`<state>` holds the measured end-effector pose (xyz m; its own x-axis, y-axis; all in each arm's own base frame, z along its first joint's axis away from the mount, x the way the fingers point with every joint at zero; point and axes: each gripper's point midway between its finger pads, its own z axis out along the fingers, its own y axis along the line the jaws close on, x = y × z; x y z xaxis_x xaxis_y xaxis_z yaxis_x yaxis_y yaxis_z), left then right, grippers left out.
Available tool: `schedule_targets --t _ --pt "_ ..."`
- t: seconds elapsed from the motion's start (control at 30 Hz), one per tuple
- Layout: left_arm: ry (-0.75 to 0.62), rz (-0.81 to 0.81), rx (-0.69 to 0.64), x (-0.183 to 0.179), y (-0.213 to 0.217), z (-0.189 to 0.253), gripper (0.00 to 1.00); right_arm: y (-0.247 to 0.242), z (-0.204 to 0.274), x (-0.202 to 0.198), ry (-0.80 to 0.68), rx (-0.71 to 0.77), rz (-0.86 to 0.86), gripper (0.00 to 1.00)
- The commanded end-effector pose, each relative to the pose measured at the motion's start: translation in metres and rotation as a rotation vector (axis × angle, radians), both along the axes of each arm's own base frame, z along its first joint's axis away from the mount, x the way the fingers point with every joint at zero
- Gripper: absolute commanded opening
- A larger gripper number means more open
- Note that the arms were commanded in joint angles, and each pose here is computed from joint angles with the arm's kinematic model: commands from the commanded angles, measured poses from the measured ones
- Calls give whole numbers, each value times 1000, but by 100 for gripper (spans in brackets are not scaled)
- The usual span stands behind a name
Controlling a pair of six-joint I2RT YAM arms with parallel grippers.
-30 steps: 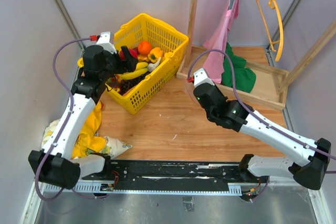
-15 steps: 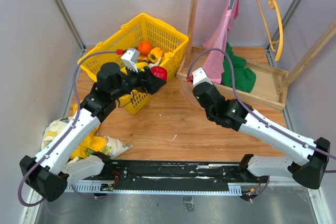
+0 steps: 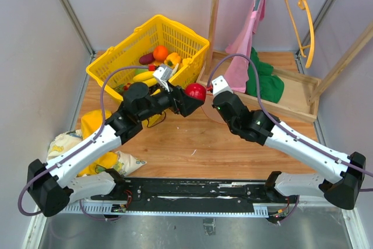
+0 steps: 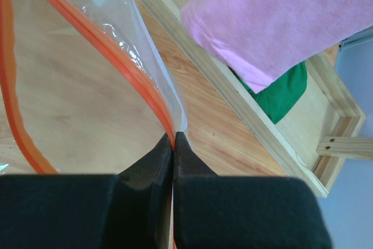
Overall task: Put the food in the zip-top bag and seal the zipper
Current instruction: Place the fake fruit in the zipper food storage bag.
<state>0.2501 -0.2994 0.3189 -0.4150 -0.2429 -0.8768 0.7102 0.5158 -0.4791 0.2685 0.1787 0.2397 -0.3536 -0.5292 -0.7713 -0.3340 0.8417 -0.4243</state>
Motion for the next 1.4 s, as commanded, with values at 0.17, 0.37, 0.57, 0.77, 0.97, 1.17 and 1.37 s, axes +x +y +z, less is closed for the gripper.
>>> schedule_targets --t 0.17,0.37,0.57,0.77,0.97,1.17,1.37 --pt "-14 4 -72 2 -16 -3 51 25 18 -2 -4 143 46 1" --pt "35 -17 -50 -2 -25 -23 51 32 22 -3 7 194 64 1" --pt "66 29 23 1 -23 -46 51 37 25 -5 18 236 83 1" --pt "107 120 148 12 -11 -71 52 40 29 -6 23 267 96 1" --pt "121 136 235 13 -13 -82 53 44 32 -7 32 300 111 1" --pt "94 120 252 10 -25 -76 56 54 28 -11 67 332 146 1" --pt "85 145 289 13 -32 -78 62 63 26 -15 98 369 181 1"
